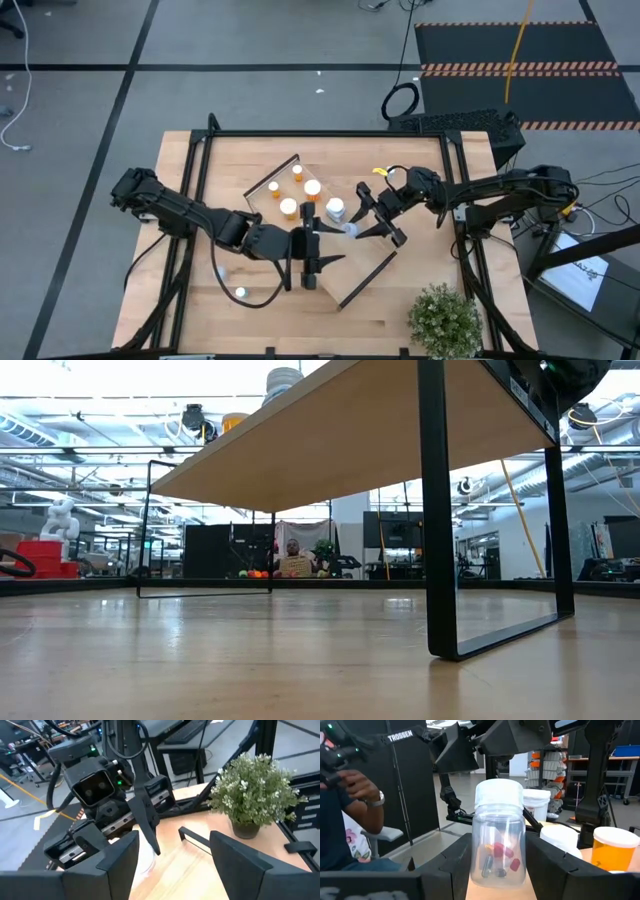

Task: Pick and place medicine bottles onto shelf by color
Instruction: Put the top transparent pill bottle on the shelf

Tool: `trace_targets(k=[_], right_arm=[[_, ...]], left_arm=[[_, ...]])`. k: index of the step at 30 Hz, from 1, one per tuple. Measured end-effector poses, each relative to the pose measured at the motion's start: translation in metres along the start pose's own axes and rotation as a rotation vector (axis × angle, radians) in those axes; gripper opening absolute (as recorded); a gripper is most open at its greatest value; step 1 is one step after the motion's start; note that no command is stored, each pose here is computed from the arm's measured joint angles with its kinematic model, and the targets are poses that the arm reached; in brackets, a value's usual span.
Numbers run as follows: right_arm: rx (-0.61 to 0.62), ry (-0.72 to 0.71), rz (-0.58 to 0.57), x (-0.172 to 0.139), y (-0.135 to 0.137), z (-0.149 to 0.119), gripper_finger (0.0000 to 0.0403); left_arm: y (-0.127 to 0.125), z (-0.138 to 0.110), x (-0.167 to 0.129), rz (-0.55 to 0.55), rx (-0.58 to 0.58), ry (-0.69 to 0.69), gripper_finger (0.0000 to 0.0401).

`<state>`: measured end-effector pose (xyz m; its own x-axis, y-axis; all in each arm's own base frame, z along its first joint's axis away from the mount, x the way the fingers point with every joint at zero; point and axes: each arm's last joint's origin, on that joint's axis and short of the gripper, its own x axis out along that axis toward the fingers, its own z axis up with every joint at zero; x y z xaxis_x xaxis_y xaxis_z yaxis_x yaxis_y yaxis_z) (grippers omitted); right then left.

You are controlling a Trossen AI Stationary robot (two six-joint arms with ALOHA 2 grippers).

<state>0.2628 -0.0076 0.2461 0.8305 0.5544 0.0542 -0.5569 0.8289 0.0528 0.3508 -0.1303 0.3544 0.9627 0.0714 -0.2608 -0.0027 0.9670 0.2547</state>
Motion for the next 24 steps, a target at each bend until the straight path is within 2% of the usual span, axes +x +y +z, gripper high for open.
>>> trace_targets(k=[6, 10, 24], right_arm=[[0.013, 0.001, 0.029, 0.000, 0.001, 0.000, 0.0157], [0.013, 0.001, 0.028, 0.000, 0.001, 0.000, 0.0157], [0.014, 0.001, 0.028, 0.000, 0.001, 0.000, 0.0157]], left_arm=[[-0.003, -0.009, 0.007, 0.010, 0.024, 0.015, 0.0300], [0.001, -0.016, 0.014, 0.065, 0.027, 0.023, 0.0328], [0.016, -0.027, 0.033, 0.105, 0.067, 0.051, 0.0328]])
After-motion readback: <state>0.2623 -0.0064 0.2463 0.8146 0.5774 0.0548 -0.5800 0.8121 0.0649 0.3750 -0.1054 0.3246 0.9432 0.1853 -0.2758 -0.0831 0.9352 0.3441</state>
